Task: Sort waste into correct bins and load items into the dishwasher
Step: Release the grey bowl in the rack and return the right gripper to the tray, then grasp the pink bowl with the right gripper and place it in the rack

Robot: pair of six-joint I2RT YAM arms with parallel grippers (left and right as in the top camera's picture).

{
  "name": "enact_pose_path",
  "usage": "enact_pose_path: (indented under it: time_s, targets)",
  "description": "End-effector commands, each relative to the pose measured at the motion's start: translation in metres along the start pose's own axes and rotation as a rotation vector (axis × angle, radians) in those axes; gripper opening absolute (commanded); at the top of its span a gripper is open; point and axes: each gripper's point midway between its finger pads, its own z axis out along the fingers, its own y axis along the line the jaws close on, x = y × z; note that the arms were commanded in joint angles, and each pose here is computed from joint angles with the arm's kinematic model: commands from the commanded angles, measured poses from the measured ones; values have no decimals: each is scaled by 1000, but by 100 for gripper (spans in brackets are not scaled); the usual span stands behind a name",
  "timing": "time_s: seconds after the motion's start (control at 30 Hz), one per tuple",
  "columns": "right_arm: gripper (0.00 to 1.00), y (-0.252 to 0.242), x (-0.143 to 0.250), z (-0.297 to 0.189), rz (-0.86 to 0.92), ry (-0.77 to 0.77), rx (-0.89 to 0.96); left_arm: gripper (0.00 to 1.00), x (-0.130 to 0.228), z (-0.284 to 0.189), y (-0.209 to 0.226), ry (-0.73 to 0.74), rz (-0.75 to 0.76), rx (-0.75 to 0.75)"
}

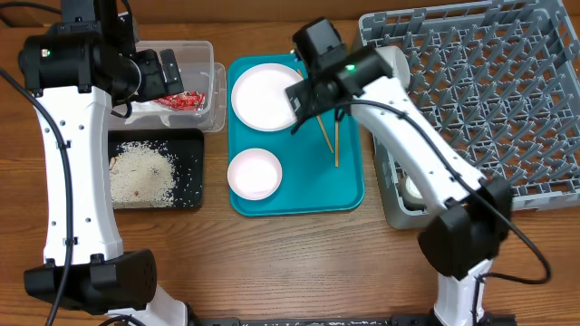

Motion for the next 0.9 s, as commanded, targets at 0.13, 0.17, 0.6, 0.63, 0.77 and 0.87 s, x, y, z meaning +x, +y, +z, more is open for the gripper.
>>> enact_pose_path:
  time_s: [0.13, 0.17, 0.6, 0.63, 0.77, 0.87]
  targets:
    - [91, 71, 57, 54, 238, 216, -269, 100, -2, -2, 0, -10, 0, -4]
    - [88, 73, 65, 62, 284, 237, -261, 100, -2, -2, 0, -10, 0, -4]
    - [19, 76, 113, 114, 511, 289, -181, 100, -2, -2, 0, -10, 0, -4]
    - [15, 75, 112, 114, 514, 285, -181, 100, -2, -2, 0, -10, 0, -4]
    - [4, 65, 109, 111, 534, 283, -174, 100, -2, -2, 0, -10, 0, -4]
    - [4, 48, 100, 95, 549, 246, -129, 100, -2, -2, 0, -10, 0, -4]
